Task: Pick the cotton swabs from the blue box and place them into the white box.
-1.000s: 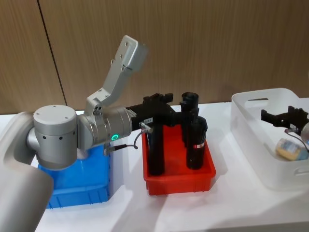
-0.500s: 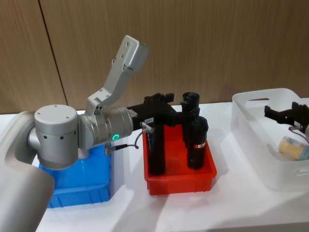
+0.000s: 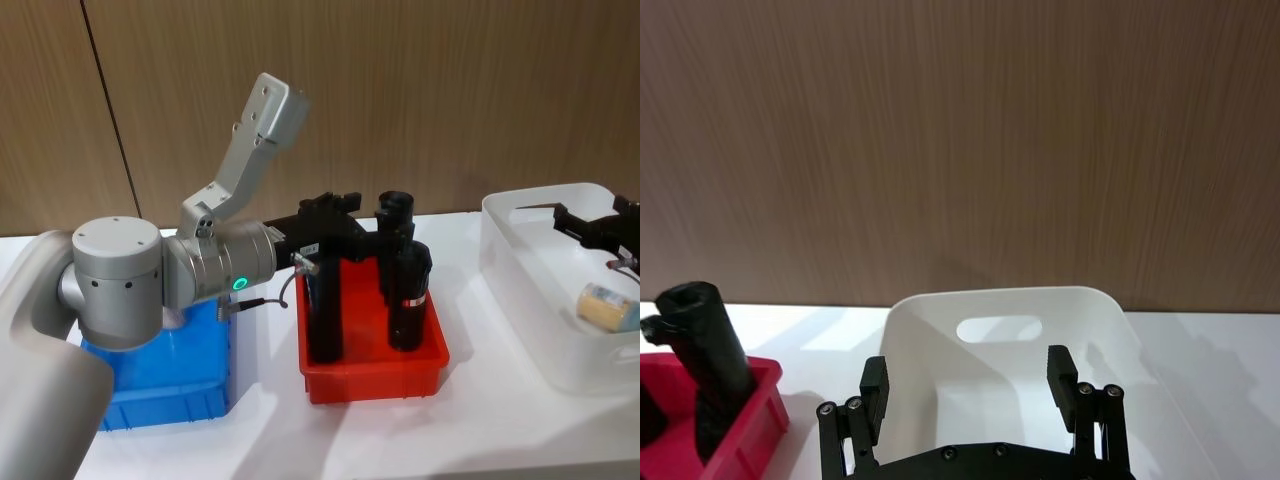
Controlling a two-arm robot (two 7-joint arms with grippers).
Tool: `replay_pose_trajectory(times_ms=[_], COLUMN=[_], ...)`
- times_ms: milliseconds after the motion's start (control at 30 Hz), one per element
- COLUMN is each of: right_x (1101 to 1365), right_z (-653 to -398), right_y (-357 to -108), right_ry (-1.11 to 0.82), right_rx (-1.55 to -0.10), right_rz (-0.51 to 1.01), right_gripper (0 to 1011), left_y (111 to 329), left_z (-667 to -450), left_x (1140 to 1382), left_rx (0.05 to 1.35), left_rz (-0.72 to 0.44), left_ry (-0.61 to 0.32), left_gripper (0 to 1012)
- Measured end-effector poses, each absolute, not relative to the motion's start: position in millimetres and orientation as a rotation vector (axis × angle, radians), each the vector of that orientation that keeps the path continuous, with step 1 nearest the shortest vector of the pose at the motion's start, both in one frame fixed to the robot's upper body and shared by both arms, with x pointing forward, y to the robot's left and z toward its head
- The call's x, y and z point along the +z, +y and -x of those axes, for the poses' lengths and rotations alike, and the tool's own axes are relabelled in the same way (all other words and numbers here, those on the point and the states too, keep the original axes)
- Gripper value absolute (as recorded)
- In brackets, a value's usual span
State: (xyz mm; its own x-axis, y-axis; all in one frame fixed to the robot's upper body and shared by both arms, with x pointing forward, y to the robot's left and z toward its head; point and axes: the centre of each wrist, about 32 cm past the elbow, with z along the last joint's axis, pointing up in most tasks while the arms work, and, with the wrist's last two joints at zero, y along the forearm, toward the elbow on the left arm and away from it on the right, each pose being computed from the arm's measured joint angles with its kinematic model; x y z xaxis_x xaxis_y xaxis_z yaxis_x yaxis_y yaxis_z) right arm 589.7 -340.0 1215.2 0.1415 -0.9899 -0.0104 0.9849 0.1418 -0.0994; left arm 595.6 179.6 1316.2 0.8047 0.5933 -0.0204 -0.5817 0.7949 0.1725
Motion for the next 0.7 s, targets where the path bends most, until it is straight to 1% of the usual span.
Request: replay_pose_trajectory(times_ms=[300, 700], right_x=[1219, 1219], right_z=[-570, -563], right_y=[-333, -329], right_ry=[0.033, 0.020], right_rx=[-1.426, -1.422], right_rz=[0.013, -0.001], right_gripper=[1002, 1002], left_y=[180, 180], left_z=[-596, -593], left_x=[1316, 1312], left_rx=[0.632, 0.646], left_rz=[-0.161, -0.160], left_ry=[0.075, 0.066], left_gripper=[1004, 1004])
